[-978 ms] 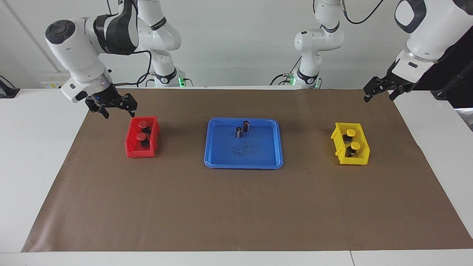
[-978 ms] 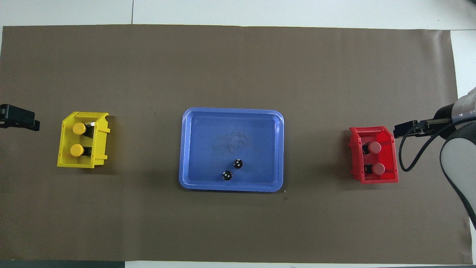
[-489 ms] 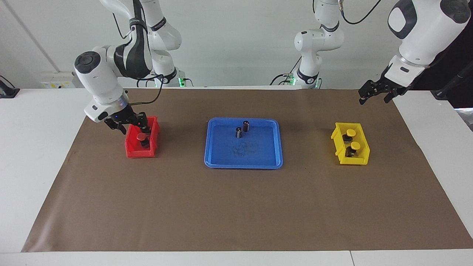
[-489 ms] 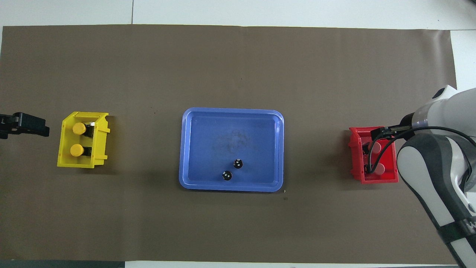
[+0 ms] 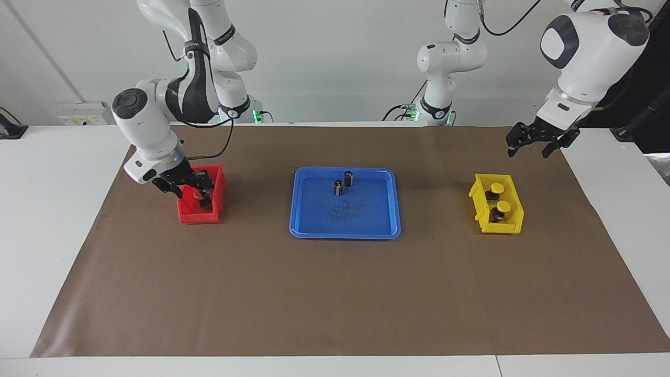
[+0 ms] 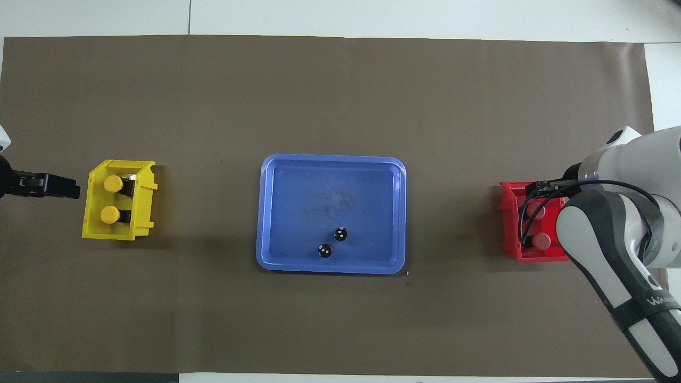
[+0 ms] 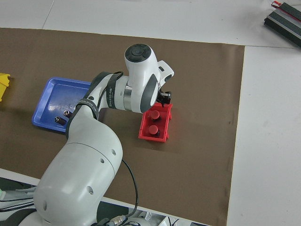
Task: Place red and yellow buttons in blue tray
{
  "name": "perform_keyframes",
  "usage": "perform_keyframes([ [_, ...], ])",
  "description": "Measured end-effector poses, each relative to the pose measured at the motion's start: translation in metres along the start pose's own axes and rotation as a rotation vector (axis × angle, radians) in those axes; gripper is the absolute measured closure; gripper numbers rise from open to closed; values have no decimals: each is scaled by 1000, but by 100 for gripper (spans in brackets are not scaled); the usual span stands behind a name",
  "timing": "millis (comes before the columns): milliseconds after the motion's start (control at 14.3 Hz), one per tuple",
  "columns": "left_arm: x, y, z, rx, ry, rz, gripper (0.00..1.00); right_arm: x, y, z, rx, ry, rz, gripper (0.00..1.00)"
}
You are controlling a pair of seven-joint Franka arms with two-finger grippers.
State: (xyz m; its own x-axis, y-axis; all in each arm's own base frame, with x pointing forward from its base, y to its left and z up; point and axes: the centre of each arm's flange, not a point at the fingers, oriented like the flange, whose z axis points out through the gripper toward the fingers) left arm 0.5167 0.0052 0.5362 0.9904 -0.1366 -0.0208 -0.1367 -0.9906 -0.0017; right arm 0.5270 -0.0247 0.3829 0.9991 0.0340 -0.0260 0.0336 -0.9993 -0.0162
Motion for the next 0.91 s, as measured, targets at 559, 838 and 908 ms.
perform_keyframes([
  [559,-8,-11,67,-5,-27,-24,19,-7,-3,19,0,-7,8,35],
  [838,-11,-15,89,-6,-25,-33,26,-13,-3,29,1,-20,8,37],
  [908,-11,-16,96,-6,-24,-33,26,-14,-3,31,2,-24,9,37],
])
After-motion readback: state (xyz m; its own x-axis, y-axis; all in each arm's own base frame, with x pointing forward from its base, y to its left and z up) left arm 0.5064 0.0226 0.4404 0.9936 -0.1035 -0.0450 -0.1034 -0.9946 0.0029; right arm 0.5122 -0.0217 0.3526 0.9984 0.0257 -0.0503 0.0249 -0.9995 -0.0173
